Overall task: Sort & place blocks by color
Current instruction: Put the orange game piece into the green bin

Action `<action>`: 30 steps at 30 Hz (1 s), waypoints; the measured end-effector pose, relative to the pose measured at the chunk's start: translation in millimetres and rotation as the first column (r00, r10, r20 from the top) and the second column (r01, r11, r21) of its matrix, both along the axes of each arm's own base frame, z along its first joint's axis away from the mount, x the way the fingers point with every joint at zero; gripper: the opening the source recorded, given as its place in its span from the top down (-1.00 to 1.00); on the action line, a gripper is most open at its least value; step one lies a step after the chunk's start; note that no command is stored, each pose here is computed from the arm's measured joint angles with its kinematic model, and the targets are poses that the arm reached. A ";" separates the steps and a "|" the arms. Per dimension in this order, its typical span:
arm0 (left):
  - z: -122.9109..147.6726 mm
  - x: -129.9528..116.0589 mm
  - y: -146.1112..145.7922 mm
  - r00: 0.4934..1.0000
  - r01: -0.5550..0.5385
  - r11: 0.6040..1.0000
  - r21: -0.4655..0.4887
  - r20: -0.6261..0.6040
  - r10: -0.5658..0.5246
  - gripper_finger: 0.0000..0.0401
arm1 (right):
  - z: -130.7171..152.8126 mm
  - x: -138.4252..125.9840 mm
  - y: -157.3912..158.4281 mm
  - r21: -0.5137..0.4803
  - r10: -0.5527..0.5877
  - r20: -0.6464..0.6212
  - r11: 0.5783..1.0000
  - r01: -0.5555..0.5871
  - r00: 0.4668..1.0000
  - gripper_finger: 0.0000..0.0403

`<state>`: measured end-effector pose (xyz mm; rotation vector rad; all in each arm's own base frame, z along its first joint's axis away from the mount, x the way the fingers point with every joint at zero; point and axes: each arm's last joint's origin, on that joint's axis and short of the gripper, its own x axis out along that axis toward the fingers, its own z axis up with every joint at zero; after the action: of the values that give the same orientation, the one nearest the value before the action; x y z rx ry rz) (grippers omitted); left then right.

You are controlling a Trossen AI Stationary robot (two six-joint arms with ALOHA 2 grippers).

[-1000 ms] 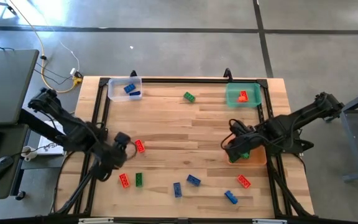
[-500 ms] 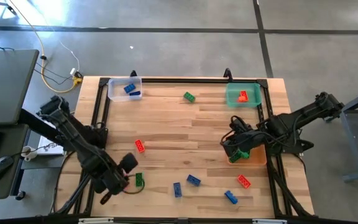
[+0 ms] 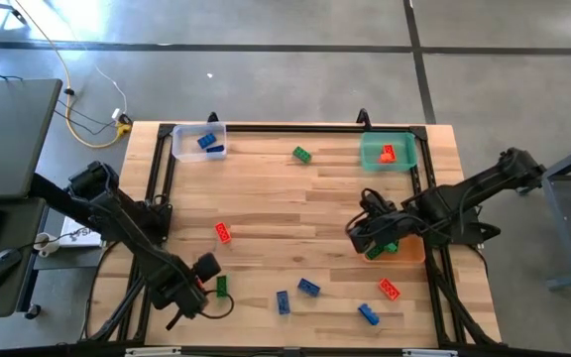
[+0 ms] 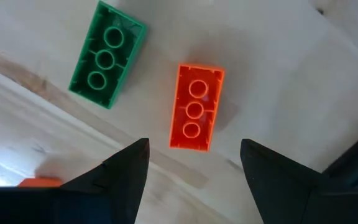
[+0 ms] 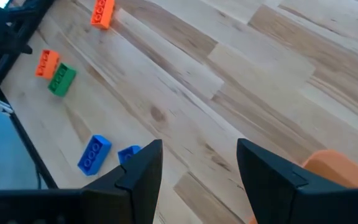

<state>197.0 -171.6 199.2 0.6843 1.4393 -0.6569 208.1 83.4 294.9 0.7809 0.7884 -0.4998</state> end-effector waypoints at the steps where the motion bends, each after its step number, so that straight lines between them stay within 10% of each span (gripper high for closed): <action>1: -1.4 -0.9 -0.8 1.000 0.004 1.000 -0.001 0.005 -0.004 -0.20 | -1.3 1.0 0.5 -0.002 0.001 -0.007 1.000 -0.001 1.000 0.04; 30: -57.3 -17.5 13.1 0.998 0.052 0.998 -0.021 0.028 -0.051 -0.20 | -5.5 4.7 2.4 -0.004 0.007 -0.025 1.000 -0.007 1.000 0.04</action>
<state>179.5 -158.4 141.9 0.7130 1.3917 -0.6995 212.8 85.8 289.5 0.7688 0.8132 -0.5058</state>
